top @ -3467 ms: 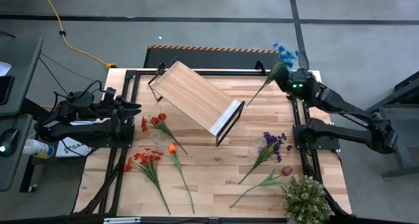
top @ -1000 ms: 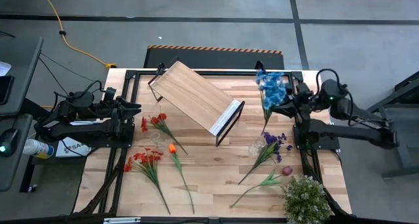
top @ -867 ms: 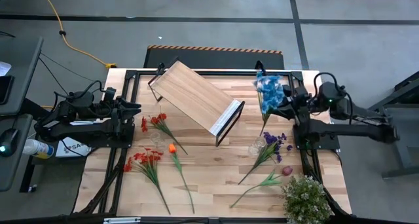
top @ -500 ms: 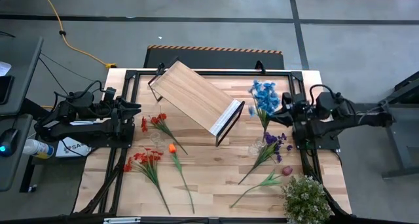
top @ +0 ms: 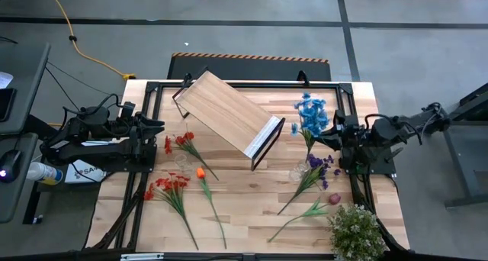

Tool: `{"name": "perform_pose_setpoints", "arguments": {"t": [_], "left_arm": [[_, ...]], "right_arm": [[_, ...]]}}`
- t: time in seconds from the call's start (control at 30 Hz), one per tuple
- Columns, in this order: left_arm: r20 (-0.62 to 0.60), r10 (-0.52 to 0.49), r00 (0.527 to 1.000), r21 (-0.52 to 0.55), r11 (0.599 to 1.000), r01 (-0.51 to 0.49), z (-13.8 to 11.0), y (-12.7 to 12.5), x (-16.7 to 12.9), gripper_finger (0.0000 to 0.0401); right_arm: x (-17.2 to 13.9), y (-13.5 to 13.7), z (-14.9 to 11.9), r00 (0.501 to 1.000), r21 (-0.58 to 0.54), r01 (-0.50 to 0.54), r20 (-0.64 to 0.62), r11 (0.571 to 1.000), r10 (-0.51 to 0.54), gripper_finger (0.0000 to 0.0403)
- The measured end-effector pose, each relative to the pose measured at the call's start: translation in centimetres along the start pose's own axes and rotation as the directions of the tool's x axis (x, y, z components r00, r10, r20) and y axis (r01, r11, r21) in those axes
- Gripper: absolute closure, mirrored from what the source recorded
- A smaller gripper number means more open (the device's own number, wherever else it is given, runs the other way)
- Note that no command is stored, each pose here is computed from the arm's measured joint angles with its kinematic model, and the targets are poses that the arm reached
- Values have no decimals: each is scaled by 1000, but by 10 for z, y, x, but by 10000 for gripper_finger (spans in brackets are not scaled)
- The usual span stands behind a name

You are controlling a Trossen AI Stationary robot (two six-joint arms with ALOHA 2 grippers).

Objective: Pick and place flowers into a vace then onto a shelf
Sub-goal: Put the blue flower into the right transparent vase

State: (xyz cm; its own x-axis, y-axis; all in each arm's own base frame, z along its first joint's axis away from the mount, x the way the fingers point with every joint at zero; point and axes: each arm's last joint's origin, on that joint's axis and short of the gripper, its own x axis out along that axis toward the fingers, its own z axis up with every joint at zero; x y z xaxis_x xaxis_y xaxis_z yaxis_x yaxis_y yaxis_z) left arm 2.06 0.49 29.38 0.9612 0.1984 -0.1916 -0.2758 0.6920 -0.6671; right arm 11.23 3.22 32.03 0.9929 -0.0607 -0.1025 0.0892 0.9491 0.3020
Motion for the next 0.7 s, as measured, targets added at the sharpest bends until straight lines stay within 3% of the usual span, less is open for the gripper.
{"name": "perform_pose_setpoints", "arguments": {"t": [0.4, 0.7], "left_arm": [[0, 0, 1000, 0, 1000, 0, 0, 0, 0, 137], [-3, -3, 1000, 0, 1000, 3, 0, 0, 0, 137]], "right_arm": [[16, 13, -14, 992, -65, 118, -43, 991, -121, 403], [14, 16, -25, 978, -5, 189, -90, 982, -188, 403]]}}
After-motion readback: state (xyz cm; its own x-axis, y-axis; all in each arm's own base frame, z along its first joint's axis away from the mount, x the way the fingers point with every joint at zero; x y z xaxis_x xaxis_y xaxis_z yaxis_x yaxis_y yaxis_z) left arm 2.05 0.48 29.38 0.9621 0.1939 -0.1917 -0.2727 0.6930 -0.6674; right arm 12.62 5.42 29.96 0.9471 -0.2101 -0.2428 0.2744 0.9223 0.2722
